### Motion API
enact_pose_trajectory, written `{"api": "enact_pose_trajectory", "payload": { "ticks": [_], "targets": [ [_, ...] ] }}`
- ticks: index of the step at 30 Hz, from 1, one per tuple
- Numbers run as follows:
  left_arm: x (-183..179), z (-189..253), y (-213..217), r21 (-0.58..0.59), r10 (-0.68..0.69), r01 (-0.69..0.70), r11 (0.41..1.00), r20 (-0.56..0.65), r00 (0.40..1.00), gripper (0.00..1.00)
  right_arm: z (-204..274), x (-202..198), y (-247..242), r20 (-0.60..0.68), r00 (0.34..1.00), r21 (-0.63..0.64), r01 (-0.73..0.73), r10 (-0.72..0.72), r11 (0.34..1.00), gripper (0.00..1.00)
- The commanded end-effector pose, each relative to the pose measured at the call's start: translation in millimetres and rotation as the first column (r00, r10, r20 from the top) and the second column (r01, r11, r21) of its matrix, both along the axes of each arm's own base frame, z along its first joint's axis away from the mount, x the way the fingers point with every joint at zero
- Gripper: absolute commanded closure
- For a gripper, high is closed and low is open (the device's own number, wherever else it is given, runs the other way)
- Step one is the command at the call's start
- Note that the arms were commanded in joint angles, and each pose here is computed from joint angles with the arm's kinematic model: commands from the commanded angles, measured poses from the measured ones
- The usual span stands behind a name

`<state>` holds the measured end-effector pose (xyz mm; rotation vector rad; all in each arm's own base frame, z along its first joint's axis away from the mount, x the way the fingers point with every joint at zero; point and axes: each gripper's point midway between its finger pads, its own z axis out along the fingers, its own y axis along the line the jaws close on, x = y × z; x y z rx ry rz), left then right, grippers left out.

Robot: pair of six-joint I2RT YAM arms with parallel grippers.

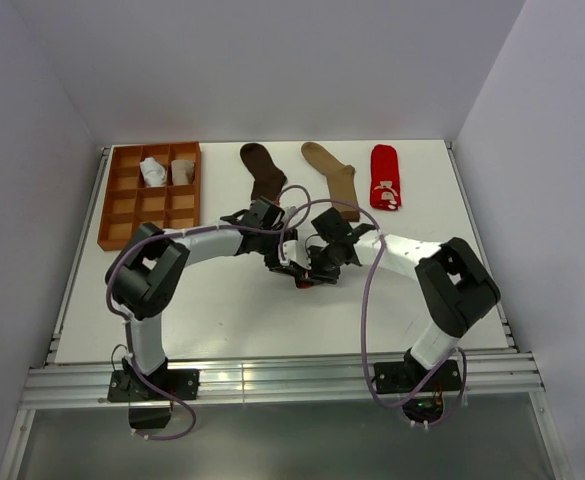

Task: Roll the socks
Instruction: Roll the sock at the center of the board.

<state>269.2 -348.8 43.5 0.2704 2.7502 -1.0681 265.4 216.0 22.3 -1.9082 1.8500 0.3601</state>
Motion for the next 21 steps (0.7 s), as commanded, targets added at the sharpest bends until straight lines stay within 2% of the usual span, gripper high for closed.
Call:
{"api": "enact_pose_trajectory", "payload": {
  "ticks": [1,5,9,15,17,21],
  "targets": [
    [-2.1,-10.6,40.4,0.142,0.098,-0.097,0.985,0.000,0.995,0.54,-14.2,-14.0,-7.3,-0.122,0.992,-0.058,0.021,-0.028,0.998,0.83],
    [7.0,10.6,53.1,0.139,0.149,-0.162,0.977,0.098,0.984,0.44,-8.8,-12.3,3.1,-0.169,0.986,-0.040,0.009,-0.016,0.999,0.83],
    [13.1,22.3,64.9,0.136,0.224,-0.246,0.960,0.159,0.961,0.40,-9.7,-16.3,5.4,-0.233,0.972,-0.053,0.007,-0.019,0.999,0.83],
    [16.9,42.0,89.6,0.063,0.404,-0.425,0.903,0.210,0.890,0.39,-17.4,-27.2,0.3,-0.345,0.938,-0.097,0.006,-0.039,0.995,0.83],
    [12.7,48.9,95.0,0.031,0.431,-0.447,0.894,0.215,0.877,0.39,-18.5,-29.1,-2.8,-0.370,0.928,-0.109,0.012,-0.052,0.994,0.83],
    [12.7,53.4,110.0,0.040,0.465,-0.491,0.870,0.261,0.846,0.40,-22.5,-33.5,-6.7,-0.399,0.914,-0.131,0.019,-0.070,0.991,0.82]
  ]
}}
